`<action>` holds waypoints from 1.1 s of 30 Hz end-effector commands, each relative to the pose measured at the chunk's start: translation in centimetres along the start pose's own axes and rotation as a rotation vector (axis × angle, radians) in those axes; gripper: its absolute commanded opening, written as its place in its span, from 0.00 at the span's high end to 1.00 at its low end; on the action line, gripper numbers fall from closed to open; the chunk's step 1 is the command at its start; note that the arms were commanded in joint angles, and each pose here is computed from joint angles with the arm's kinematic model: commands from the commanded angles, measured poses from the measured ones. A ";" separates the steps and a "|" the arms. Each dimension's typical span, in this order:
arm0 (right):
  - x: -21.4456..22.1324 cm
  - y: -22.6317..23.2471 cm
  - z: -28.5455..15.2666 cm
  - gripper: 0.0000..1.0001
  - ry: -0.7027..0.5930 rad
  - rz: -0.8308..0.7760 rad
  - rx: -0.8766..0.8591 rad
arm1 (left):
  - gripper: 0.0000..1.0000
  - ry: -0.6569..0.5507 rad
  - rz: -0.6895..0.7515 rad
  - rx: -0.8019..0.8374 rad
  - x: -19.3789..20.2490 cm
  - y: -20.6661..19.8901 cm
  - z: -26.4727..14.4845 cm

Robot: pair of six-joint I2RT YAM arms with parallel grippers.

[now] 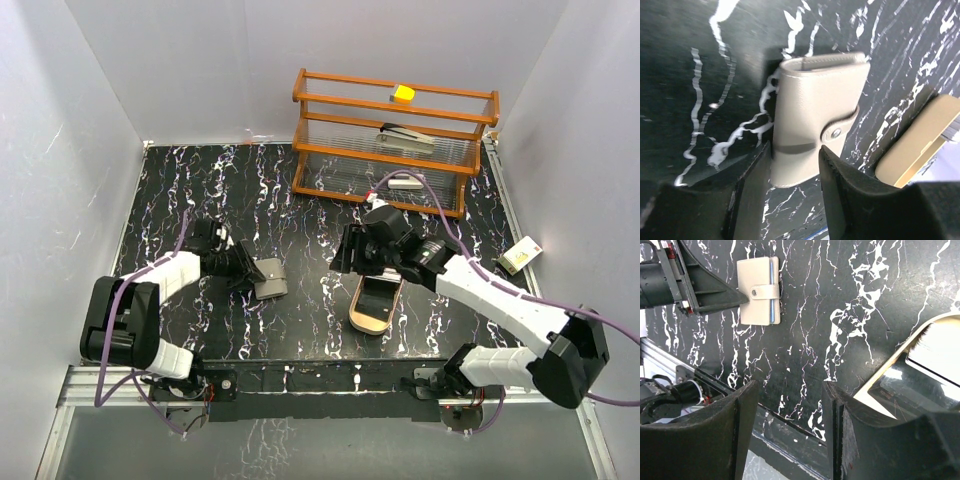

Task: Put the credit cards into the card holder
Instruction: Move the card holder to the center of the board, then open the card holder at the center of the board.

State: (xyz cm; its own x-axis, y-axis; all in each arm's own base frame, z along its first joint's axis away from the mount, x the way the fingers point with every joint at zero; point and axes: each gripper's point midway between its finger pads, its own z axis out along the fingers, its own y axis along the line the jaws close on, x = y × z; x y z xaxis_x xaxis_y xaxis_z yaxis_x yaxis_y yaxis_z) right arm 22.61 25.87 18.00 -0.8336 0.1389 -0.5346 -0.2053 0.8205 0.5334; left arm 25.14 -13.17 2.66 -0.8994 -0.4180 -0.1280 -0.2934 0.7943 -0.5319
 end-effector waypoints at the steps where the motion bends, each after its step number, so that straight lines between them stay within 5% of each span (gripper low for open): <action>1: -1.8 2.4 1.1 0.50 -0.062 -0.032 -0.017 | 0.60 0.055 -0.005 0.137 2.2 -3.2 -0.1; 7: -1.2 3.4 3.6 0.53 -0.053 -0.089 0.025 | 0.61 0.079 -0.029 0.179 3.3 -4.1 0.3; 18: -1.1 7.1 9.5 0.58 -0.040 -0.317 0.046 | 0.56 -0.091 -0.198 0.175 -0.4 -1.9 -3.0; 33: 0.4 9.3 16.9 0.60 0.009 -0.482 0.028 | 0.51 -0.008 -0.232 0.258 -0.2 -1.3 -3.0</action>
State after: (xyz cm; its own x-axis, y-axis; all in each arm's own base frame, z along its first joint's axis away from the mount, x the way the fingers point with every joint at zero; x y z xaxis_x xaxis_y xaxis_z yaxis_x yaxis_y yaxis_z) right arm 27.48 40.37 9.01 -0.7225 -0.2793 -0.6324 -0.5054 0.8375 0.2075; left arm 25.44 -12.09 5.70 -0.7899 -0.6126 -0.0275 -0.4099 0.5609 -0.7193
